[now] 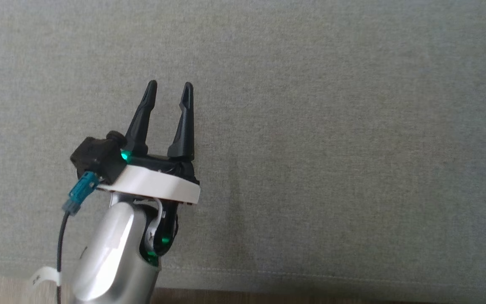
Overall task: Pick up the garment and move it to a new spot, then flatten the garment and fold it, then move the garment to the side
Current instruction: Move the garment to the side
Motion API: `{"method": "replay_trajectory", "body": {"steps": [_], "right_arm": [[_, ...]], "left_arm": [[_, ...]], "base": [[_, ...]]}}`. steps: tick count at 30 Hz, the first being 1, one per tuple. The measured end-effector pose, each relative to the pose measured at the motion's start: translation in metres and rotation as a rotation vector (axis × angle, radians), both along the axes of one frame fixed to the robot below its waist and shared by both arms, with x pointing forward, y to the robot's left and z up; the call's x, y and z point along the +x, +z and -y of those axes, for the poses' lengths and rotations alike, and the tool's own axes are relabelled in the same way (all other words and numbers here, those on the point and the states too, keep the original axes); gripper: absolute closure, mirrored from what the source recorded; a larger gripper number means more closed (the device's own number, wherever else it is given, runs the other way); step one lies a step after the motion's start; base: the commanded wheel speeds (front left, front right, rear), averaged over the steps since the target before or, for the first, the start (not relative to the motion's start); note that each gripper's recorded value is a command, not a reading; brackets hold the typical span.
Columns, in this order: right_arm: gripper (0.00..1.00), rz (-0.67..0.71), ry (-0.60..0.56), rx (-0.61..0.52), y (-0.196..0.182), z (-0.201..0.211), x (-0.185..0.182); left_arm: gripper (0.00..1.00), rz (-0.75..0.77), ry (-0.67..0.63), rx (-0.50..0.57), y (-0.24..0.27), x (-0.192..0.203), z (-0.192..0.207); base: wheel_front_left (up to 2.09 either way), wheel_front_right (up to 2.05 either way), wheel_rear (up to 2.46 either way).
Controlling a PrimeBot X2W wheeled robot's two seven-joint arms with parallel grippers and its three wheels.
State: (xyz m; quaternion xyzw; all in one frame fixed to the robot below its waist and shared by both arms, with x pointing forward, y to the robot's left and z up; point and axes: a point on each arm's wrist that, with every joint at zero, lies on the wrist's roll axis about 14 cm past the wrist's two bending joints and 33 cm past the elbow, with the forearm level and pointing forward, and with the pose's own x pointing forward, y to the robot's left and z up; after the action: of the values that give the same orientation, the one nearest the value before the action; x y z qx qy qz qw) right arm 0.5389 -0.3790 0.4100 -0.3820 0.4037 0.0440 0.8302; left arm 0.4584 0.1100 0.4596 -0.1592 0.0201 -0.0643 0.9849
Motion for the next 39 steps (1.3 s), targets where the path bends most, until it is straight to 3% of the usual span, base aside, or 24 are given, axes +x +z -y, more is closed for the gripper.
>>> {"method": "replay_trajectory", "body": {"steps": [10,17,24,29,39], "right_arm": [[0.00,0.237,0.008,0.174,0.052,-0.040,0.014],[0.00,0.525,0.096,0.482,0.103,-0.113,0.010],[0.00,0.760,0.160,0.753,0.137,-0.171,-0.027],[0.00,0.855,0.121,0.892,0.141,-0.191,-0.061],[0.00,0.908,0.050,0.984,0.119,-0.220,-0.139]], "left_arm": [[0.00,0.074,0.007,0.012,0.031,-0.010,-0.003],[0.00,0.118,0.038,0.031,0.050,-0.033,-0.014],[0.00,0.181,0.054,0.043,0.073,-0.051,-0.022],[0.00,0.197,0.055,0.044,0.079,-0.066,-0.023],[0.00,0.146,0.034,0.060,0.061,-0.091,-0.017]], "base": [[0.00,0.00,0.00],[0.00,0.00,0.00],[0.00,0.00,0.00],[0.00,0.00,0.00],[0.00,0.00,0.00]]}}
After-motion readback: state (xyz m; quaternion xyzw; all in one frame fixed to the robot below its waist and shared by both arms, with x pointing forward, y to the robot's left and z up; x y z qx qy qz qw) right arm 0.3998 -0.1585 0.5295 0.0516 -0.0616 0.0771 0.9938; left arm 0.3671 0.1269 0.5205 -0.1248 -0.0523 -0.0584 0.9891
